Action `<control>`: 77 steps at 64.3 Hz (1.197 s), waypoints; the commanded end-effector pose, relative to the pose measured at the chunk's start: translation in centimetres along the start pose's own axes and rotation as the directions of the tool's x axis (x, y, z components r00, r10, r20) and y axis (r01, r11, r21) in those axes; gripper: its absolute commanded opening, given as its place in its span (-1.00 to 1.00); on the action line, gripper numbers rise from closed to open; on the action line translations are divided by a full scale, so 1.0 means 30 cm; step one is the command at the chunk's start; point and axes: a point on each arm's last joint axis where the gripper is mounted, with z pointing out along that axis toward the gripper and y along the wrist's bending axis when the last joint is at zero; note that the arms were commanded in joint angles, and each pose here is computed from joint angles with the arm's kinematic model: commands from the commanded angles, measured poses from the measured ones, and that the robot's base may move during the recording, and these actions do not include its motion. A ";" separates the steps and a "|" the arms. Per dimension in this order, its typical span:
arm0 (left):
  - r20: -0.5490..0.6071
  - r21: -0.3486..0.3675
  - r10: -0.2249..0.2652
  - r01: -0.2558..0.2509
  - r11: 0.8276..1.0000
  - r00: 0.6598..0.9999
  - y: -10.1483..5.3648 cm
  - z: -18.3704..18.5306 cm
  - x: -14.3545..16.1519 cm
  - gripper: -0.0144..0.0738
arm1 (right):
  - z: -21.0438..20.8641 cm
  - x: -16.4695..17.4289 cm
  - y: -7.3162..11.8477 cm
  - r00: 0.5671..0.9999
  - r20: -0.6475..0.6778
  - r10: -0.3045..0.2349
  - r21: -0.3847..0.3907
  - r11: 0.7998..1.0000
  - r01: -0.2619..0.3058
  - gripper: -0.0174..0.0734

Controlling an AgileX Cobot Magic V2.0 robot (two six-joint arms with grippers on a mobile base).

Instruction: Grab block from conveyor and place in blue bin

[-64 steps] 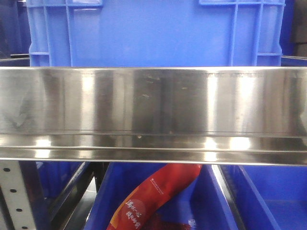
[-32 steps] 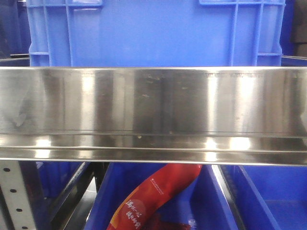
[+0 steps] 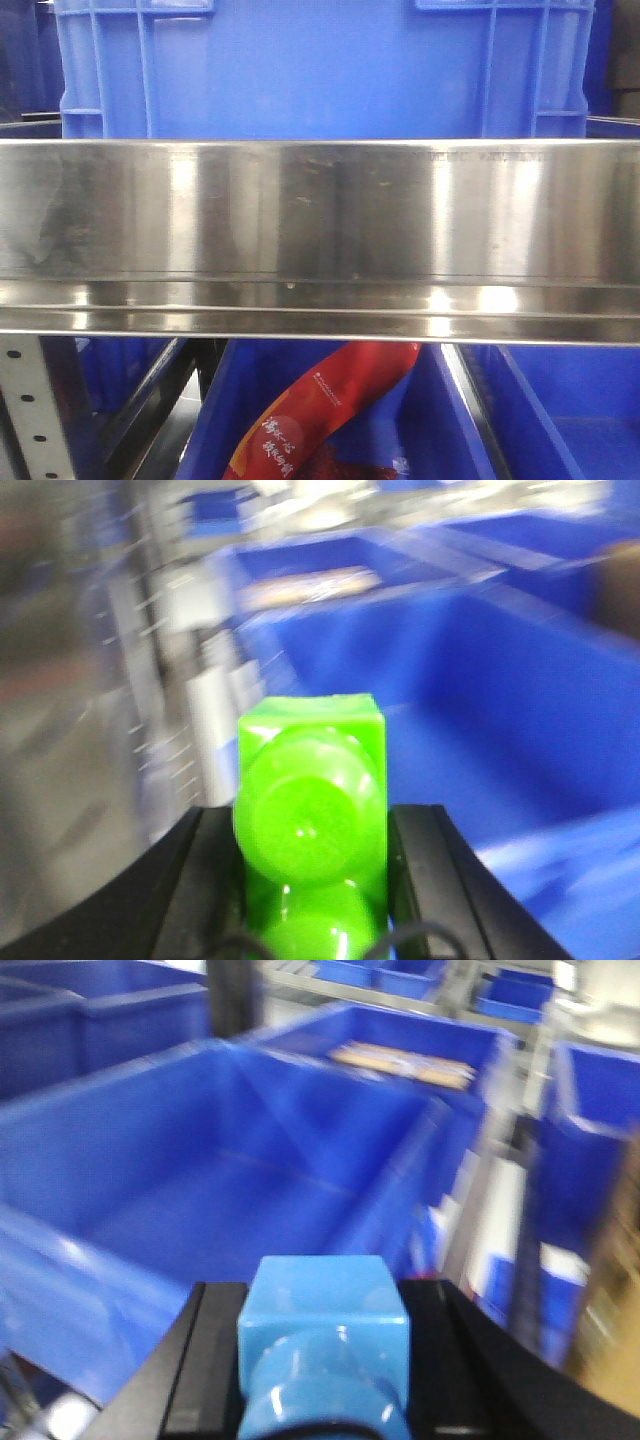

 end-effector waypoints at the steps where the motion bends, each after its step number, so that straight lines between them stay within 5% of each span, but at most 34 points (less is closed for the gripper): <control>1: 0.016 0.080 0.016 -0.017 0.997 1.000 -0.048 0.063 -0.064 -0.92 | 0.071 -0.072 0.014 1.000 0.026 -0.012 -0.048 0.999 0.013 -0.95; 17: -0.074 0.178 0.058 -0.044 0.983 0.996 -0.158 0.321 -0.090 -0.92 | 0.330 -0.153 0.067 0.998 -0.057 -0.036 -0.143 0.989 0.028 -0.95; 34: -0.200 0.185 0.081 -0.044 0.982 0.976 -0.201 0.554 0.019 -0.92 | 0.612 -0.055 0.076 0.971 -0.234 -0.040 -0.147 0.989 0.005 -0.94; 40: -0.234 0.187 0.088 -0.044 0.981 0.968 -0.209 0.596 0.048 -0.89 | 0.659 -0.028 0.078 0.962 -0.269 -0.041 -0.148 0.989 0.001 -0.78; 47: -0.254 0.188 0.091 -0.043 0.981 0.963 -0.214 0.625 0.067 -0.65 | 0.680 -0.016 0.079 0.958 -0.285 -0.042 -0.149 0.989 -0.001 -0.36; 56: -0.261 0.188 0.093 -0.043 0.981 0.961 -0.215 0.627 0.071 0.01 | 0.676 -0.018 0.079 0.959 -0.281 -0.041 -0.148 0.989 -0.001 0.28; 65: -0.254 0.190 0.086 -0.038 0.981 0.963 -0.215 0.623 0.059 0.75 | 0.650 -0.033 0.078 0.964 -0.263 -0.041 -0.148 0.989 0.002 0.45; 77: -0.254 0.190 0.086 -0.038 0.981 0.963 -0.205 0.569 0.011 0.37 | 0.567 -0.074 0.075 0.976 -0.212 -0.039 -0.149 0.989 0.007 0.05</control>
